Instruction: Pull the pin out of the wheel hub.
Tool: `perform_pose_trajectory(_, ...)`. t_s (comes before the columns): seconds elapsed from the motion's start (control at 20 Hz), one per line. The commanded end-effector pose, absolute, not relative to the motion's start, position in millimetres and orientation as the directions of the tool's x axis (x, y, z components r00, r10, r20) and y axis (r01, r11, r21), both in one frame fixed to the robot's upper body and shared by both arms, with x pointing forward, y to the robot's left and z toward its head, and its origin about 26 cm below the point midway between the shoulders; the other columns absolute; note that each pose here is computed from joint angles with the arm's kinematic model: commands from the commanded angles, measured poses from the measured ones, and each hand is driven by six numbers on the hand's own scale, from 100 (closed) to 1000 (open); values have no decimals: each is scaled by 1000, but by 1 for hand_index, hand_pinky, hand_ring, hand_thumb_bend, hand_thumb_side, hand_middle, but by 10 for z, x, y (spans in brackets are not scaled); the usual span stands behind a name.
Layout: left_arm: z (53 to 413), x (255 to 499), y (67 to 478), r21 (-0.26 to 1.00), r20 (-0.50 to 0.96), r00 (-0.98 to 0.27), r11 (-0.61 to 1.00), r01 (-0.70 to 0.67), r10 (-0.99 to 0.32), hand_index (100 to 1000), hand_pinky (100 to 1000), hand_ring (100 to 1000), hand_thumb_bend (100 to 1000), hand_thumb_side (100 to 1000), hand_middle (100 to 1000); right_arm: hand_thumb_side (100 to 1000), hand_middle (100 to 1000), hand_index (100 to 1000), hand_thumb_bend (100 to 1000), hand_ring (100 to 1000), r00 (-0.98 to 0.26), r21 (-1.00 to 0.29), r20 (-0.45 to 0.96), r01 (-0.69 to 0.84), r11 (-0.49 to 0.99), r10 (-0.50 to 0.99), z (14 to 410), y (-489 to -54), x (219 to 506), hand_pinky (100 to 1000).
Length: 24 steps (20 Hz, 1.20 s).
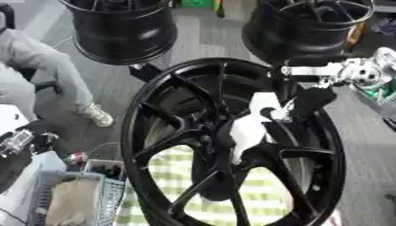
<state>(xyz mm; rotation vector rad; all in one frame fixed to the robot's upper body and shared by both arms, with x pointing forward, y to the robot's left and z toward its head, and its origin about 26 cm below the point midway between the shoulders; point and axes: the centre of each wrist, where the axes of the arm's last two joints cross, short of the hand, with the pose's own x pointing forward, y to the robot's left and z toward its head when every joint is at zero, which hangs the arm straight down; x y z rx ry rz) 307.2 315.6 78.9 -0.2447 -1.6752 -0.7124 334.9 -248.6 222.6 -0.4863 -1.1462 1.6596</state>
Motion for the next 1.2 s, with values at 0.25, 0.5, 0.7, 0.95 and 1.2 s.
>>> perform_pose_trajectory(0.25,873,3091,3168,344,935,-265,777,527,-235,715,597,462,100,909,585,446,787,894,270,635,-396,-861,163,-504,-65,904,2275,-2526,3373,686)
perform_pose_trajectory(0.5,873,3091,3167,344,935,-265,777,528,-234,715,598,462,100,909,585,414,772,884,254,626,-390,-858,147,-508,-79,909,2258,-2539,3391,681)
perform_pose_trajectory(0.7,875,3092,3169,344,935,-267,777,526,-233,715,598,462,100,908,585,370,743,847,228,611,-384,-862,138,-501,-81,913,2243,-2553,3411,668)
perform_pose_trajectory(0.95,874,3094,3167,344,935,-268,777,527,-233,715,598,462,100,908,585,307,616,728,187,571,-400,-897,133,-438,-62,907,2269,-2542,3411,644)
perform_pose_trajectory(1.2,874,3095,3166,344,935,-268,777,527,-233,715,598,462,100,908,585,281,535,645,164,530,-427,-940,165,-341,11,889,2277,-2515,3398,612)
